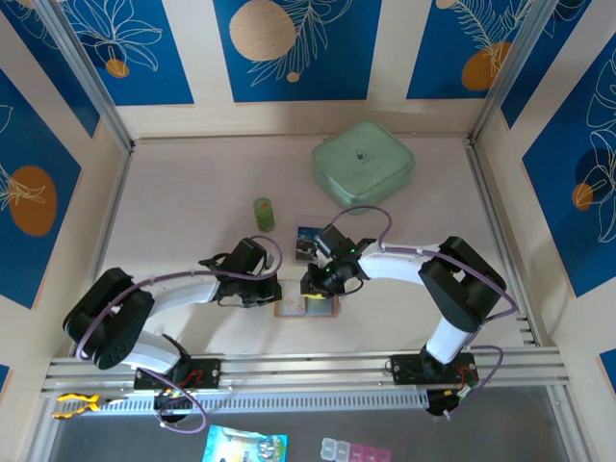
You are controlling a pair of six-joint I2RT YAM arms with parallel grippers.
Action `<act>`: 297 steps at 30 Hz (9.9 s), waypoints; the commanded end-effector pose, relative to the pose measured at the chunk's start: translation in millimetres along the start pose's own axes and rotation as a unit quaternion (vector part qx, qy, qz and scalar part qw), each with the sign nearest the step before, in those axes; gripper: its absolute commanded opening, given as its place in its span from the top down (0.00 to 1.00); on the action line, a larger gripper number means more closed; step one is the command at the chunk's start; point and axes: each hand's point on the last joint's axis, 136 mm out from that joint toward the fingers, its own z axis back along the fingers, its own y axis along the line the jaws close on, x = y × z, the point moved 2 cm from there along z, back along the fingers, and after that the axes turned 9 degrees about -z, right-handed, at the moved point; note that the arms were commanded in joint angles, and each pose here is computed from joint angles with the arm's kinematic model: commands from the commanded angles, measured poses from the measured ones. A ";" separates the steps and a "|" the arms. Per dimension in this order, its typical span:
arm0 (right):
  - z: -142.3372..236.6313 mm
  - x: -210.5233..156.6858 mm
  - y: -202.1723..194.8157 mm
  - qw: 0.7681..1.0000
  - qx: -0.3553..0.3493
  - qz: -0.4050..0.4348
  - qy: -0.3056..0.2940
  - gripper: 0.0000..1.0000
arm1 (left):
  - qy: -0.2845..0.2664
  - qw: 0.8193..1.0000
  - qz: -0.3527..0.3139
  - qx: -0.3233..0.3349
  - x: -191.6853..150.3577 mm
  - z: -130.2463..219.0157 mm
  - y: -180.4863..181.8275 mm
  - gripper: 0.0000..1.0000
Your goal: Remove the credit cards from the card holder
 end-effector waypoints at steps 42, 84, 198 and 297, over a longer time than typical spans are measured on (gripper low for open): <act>-7.9 -10.1 5.7 0.997 0.064 -0.014 0.032 0.76 | 0.031 0.999 -0.008 0.025 -3.7 -8.0 6.6 1.00; 7.5 -13.5 22.7 0.998 0.054 0.026 0.026 0.78 | 0.021 1.000 -0.010 0.020 -2.9 2.6 1.0 0.97; 98.4 30.4 32.5 0.823 -0.138 0.548 0.053 1.00 | -0.028 0.998 -0.041 0.030 1.4 38.7 -9.3 0.92; 120.0 130.3 48.3 0.940 -0.080 0.298 -0.145 0.82 | -0.041 0.999 -0.011 0.002 15.4 23.4 -6.7 0.91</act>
